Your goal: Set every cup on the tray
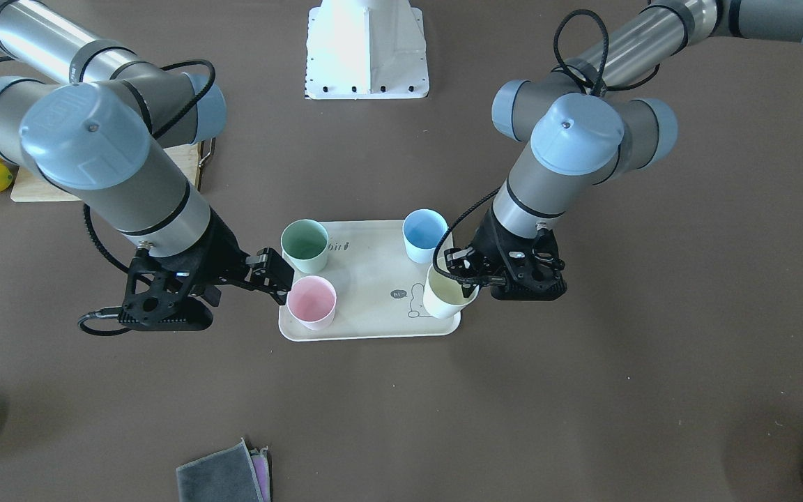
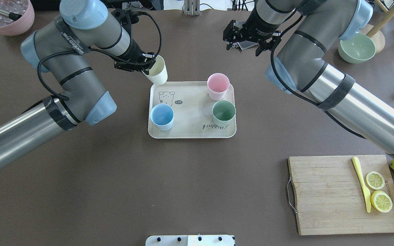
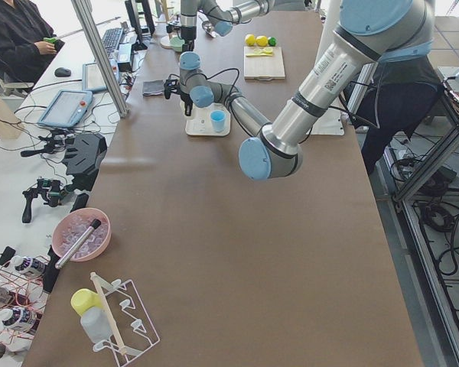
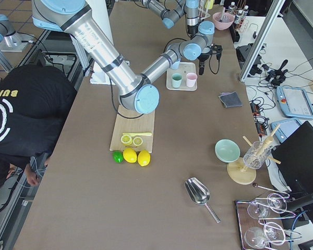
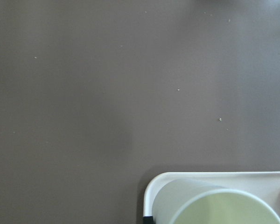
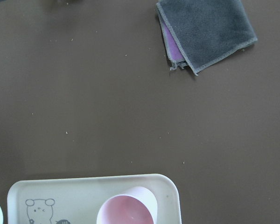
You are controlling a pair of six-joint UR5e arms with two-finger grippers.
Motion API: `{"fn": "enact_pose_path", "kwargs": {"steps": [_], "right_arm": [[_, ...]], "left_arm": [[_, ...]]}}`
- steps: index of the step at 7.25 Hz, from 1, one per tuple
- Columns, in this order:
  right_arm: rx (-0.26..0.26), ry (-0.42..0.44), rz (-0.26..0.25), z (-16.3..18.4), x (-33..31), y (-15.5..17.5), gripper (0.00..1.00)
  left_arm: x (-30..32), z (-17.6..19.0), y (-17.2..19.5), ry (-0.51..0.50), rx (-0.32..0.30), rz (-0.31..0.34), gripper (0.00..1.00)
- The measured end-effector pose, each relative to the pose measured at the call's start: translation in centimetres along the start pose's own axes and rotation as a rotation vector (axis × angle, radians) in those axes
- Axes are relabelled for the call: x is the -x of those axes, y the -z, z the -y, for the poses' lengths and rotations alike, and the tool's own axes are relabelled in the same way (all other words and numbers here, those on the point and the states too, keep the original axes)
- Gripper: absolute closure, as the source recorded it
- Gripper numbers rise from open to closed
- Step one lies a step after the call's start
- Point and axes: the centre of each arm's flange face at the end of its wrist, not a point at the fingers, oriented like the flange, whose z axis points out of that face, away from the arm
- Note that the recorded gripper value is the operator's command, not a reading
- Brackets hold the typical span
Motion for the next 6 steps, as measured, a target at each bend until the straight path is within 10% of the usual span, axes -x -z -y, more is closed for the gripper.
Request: {"fn": "enact_pose_path", "kwargs": {"steps": [2,3,4,6], "right_arm": [[-0.015,0.015,-0.010,1.6,-2.9,1.1,0.00],[-0.024,0.017,-0.016,2.1,-3.8,1.4,0.00],[-0.033,0.017,-0.021,2.3,-4.6,1.5,0.00],[-0.043,0.009,-0.028,2.7,-5.6,1.7,0.00]], "left_arm": [[-2.2,-2.2,-3.2,-0.026,-0.004,0.030,1.00],[-3.0,-3.1,-4.5,-0.036,-0.005,0.046,0.68],[-3.9,-3.7,-5.6,-0.045,0.001,0.055,0.03],[-5.2,-4.6,-6.7,-0.064,-0.026,0.072,0.02]]}}
